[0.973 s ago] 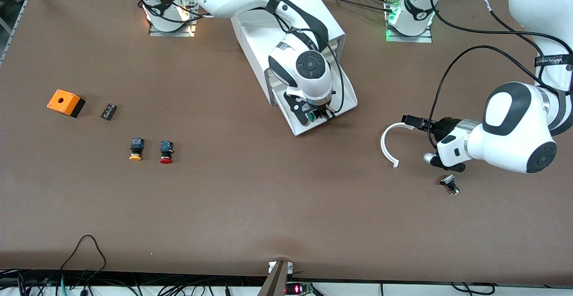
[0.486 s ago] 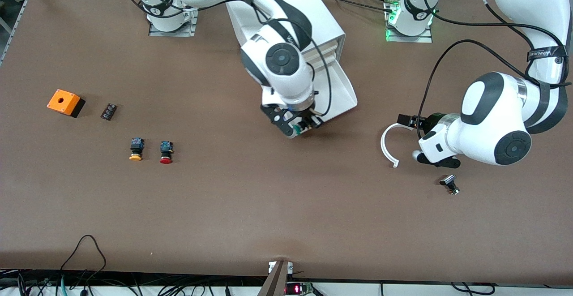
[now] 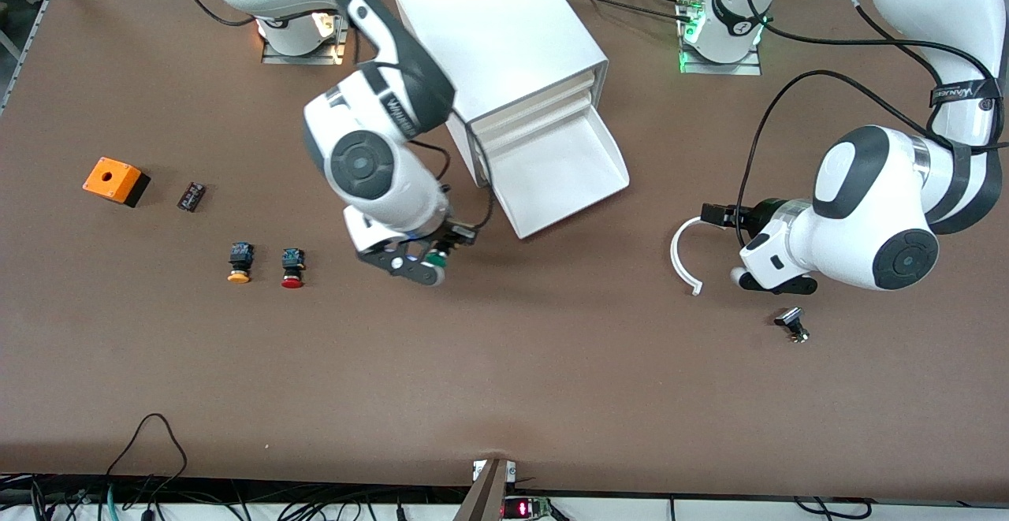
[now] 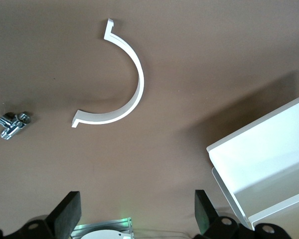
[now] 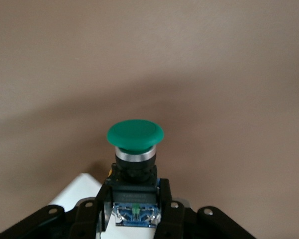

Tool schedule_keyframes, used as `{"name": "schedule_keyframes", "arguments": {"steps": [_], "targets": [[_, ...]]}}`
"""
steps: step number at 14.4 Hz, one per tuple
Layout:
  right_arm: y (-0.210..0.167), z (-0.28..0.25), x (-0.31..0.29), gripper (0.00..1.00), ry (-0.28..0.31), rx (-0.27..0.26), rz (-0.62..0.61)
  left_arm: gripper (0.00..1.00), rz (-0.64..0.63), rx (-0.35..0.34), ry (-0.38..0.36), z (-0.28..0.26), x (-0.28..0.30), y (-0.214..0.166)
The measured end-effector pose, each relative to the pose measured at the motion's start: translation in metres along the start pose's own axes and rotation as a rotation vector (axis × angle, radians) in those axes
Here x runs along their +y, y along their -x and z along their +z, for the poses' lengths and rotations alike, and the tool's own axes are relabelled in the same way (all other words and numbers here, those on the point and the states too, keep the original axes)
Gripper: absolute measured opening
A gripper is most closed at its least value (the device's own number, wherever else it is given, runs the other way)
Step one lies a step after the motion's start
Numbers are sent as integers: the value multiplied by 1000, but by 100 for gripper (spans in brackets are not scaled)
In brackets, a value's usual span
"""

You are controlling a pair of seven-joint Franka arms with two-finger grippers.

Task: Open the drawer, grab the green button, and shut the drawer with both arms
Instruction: 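Lift the green button out with the right gripper while the left gripper returns, then set the green button down while the left gripper pushes the drawer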

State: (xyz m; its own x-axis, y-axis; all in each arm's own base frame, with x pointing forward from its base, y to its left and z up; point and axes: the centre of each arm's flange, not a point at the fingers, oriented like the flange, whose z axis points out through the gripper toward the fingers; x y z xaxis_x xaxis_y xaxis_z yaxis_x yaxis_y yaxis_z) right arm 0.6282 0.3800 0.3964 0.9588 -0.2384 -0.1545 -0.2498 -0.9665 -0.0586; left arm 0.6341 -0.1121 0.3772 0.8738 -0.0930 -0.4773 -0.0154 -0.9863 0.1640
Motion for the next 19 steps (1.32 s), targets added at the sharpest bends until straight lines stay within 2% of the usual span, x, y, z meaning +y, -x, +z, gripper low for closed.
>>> {"name": "schedule_keyframes", "arguments": {"steps": [2, 4, 6, 9, 14, 19], "targets": [[-18, 7, 44, 41, 35, -12, -123, 100, 0, -1, 0, 0, 0, 0], [-32, 22, 85, 41, 54, 3, -227, 100, 1, -5, -2, 3, 2, -1], [-38, 45, 118, 41, 69, 12, -294, 100, -1, -14, -44, 12, 4, -4], [-47, 82, 155, 41, 85, 30, -357, 100, -122, 0, -95, 37, 35, -14], [-49, 140, 199, 41, 93, 59, -366, 100, -318, 102, -79, 97, 87, -48], [-48, 175, 209, 41, 85, 44, -338, 100, -387, 153, -78, 123, 136, -45]]}}
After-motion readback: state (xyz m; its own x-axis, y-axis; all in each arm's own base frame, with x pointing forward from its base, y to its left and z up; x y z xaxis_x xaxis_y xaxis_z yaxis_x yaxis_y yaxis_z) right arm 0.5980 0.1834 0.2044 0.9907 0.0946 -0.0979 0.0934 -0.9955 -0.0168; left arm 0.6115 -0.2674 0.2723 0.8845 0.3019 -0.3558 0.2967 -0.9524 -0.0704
